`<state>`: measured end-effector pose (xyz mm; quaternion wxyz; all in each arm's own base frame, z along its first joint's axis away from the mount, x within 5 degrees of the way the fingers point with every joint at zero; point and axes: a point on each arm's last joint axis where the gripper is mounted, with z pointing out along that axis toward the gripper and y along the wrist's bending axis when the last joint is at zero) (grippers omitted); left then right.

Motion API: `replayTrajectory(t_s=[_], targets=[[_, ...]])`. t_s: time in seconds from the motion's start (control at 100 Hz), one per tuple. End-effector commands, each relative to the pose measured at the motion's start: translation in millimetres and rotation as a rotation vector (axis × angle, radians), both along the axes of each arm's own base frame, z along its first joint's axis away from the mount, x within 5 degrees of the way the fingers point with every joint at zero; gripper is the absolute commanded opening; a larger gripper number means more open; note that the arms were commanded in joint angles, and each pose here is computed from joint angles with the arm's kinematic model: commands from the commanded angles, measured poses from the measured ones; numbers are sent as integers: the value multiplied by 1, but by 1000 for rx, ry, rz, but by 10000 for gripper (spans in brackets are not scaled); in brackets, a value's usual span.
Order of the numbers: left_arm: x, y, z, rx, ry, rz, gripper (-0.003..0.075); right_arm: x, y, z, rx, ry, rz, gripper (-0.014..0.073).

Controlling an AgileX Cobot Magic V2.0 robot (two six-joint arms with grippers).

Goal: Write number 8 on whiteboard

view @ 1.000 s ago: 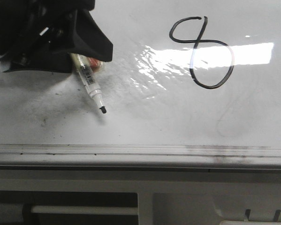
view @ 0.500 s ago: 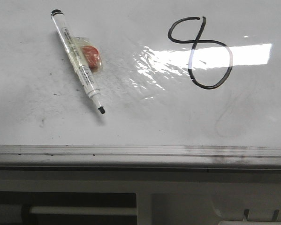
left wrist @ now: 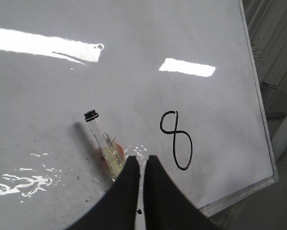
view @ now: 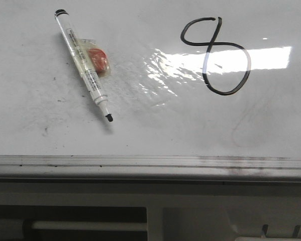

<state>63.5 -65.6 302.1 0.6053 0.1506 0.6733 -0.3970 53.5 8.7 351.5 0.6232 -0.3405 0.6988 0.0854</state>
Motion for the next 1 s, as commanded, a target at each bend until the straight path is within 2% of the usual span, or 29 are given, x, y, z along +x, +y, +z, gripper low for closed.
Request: replayTrajectory(t_s=[0.0,0.46,0.53,0.61,0.65,0.77,0.87,0.99], targets=[[-3,-2,9,-13,-26,-35,-20,0,3,15,48,-101,32,-42],[-2,-2,7,0,-32,-33,-20,0,3,15,47,-100,31,-42],[-1,-1,5,65,-95,-10,-20,0,3,15,47,-100,31,-42],[-2,1,4,267,-309,16,-20,0,3,15,47,-100,31,-42],[-2,3,0,329,-357,32,-20,0,3,15,47,-100,31,-42],[1,14,-17,374,-322,144,-20,0,3,15,47,-100,31,-42],[1,25,-41,422,-221,239,-20,0,3,15,47,-100,31,-42],[-1,38,-69,406,-118,374,-20,0,3,15,47,-100,31,-42]])
